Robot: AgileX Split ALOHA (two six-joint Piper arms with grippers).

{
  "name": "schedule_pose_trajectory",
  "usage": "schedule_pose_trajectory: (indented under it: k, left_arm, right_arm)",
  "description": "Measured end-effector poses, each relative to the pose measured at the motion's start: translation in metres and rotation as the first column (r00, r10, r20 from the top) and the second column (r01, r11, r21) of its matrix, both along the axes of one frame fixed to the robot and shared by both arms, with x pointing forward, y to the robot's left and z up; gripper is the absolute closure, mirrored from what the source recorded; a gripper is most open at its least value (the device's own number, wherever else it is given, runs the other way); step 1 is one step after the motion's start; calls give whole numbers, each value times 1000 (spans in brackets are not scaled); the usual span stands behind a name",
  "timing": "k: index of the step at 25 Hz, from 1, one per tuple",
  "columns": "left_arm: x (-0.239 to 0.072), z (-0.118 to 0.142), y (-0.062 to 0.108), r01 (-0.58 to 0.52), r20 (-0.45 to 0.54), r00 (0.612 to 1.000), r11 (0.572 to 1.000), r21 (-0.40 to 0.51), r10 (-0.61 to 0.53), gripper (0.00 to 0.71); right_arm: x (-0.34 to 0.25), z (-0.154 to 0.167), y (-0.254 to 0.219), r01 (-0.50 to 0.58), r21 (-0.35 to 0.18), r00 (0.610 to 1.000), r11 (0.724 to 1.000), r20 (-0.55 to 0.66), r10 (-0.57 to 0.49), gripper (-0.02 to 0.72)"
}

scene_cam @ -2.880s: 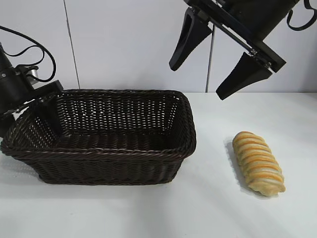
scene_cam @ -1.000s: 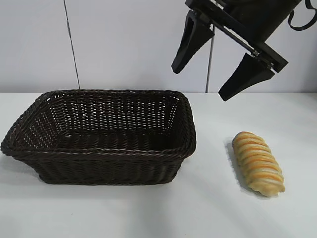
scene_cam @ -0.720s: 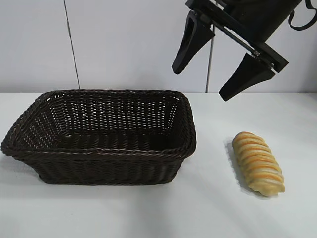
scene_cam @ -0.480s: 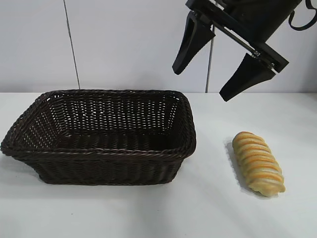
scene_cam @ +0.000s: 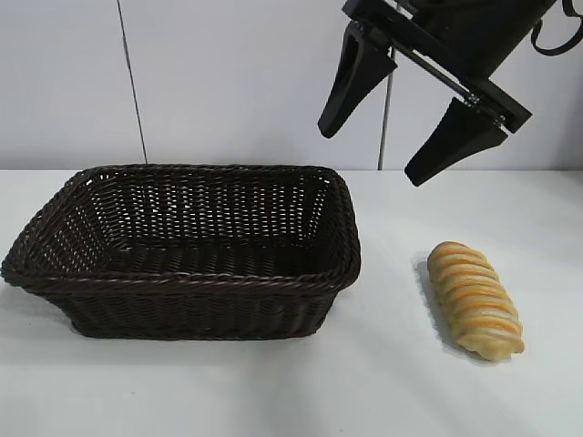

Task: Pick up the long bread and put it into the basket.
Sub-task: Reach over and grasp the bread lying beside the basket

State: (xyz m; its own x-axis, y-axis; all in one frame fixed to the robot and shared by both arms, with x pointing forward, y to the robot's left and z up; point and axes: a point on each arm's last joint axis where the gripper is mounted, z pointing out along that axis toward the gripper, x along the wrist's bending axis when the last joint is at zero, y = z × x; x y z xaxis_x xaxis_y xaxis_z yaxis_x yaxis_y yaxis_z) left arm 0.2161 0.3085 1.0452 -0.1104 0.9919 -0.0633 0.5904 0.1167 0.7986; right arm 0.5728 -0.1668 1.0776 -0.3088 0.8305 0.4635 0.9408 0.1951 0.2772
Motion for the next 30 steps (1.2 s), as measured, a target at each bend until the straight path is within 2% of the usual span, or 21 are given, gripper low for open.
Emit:
schedule_pose_trajectory:
  k: [4,7,9,11,13,15,18,23,25,30]
  left_arm:
    - [0,0,0,0,0,1000,1000,0,0,62]
    - [0,0,0,0,0,1000,1000,0,0,62]
    - [0,0,0,0,0,1000,1000,0,0,62]
    - [0,0,0,0,0,1000,1000,0,0,62]
    - [0,0,0,0,0,1000,1000,0,0,62]
    - [0,0,0,0,0,1000,1000,0,0,62]
    - [0,0,0,0,0,1000,1000,0,0,62]
    - [0,0,0,0,0,1000,1000,0,0,62]
    - [0,0,0,0,0,1000,1000,0,0,62]
    - [0,0,0,0,0,1000,1000,0,0,62]
  right_arm:
    - [0,47,-5,18,-25,993,1000,115,-15,73]
    - [-9,81,-20,93,-126,969,988,240,-61,73]
    - [-18,98,-34,155,-214,946,964,314,-82,73]
    - [-24,107,-48,237,-302,921,923,371,-115,73]
    - [-28,113,-56,287,-335,905,897,402,-139,73]
    - [-30,112,-60,300,-329,905,895,395,-158,73]
    - [-29,92,-62,282,-366,929,887,335,-157,73]
    - [-21,21,-66,209,-512,977,833,146,-156,73]
    - [-16,-3,-66,194,-535,981,822,98,-168,73]
    - [1,-53,-60,175,-543,983,821,45,-180,73]
